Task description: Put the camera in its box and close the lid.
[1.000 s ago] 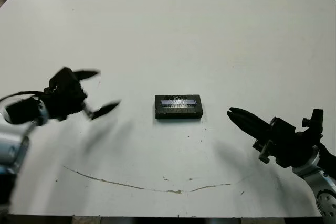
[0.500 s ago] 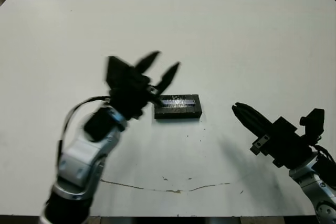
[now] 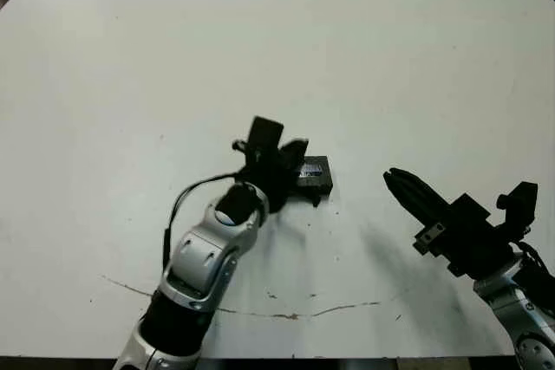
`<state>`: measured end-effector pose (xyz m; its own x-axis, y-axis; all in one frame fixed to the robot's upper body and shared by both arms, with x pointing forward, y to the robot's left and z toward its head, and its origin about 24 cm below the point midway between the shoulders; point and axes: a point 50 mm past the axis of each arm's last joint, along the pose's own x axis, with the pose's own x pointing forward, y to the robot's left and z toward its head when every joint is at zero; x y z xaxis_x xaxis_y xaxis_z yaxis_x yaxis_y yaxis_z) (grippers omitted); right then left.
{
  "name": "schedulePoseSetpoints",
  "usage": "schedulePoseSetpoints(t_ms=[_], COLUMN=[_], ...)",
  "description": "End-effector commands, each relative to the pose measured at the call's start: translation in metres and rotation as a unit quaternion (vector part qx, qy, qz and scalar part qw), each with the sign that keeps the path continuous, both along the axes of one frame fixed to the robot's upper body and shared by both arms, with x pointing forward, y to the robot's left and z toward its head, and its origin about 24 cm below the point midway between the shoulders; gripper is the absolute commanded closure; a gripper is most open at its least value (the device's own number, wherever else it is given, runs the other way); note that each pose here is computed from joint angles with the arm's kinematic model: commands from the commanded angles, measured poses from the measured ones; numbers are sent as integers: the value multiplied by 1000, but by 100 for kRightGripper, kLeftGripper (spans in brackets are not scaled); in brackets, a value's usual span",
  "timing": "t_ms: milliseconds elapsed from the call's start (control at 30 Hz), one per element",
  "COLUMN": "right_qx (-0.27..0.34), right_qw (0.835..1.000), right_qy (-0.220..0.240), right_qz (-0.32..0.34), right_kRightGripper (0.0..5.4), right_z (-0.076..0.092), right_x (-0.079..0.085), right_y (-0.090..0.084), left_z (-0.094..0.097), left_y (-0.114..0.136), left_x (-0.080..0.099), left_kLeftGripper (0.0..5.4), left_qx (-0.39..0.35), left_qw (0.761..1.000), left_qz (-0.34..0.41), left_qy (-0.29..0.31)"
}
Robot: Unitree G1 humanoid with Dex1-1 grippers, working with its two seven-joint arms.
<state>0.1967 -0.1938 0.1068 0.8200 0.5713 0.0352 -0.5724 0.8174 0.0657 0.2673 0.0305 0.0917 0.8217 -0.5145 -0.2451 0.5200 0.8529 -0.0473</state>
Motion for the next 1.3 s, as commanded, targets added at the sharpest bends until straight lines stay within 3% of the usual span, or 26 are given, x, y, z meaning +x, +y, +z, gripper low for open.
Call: schedulePoseSetpoints(t_ms=[33,500,733,833,933,1067,1167,1300], right_qx=[-12,-7,0,-4,-6,-10,-27,-15], right_qw=[1000,1000,1000,1000,1000,999,998,996], right_qy=[6,13,14,7,-7,-34,-56,-72], right_qz=[-6,3,1,-2,-5,-7,-18,-55], right_kRightGripper=[540,540,540,540,540,540,540,540], right_z=[-2,2,-1,3,7,-1,-11,-8], right_x=[-2,-1,-1,0,2,16,29,40], right_y=[-2,-1,-2,0,1,-2,-8,-1], left_z=[-33,-62,-56,-38,-17,10,19,22], left_y=[6,17,29,40,53,78,100,129], left_x=[-10,-34,-31,-29,-31,-33,-36,-38], left_kLeftGripper=[539,539,539,539,539,539,539,539], left_qx=[35,76,31,7,-11,5,19,18], left_qw=[997,991,994,998,995,960,938,921], left_qz=[8,-3,31,46,51,60,91,125], left_qy=[71,113,100,29,-86,-273,-335,-368])
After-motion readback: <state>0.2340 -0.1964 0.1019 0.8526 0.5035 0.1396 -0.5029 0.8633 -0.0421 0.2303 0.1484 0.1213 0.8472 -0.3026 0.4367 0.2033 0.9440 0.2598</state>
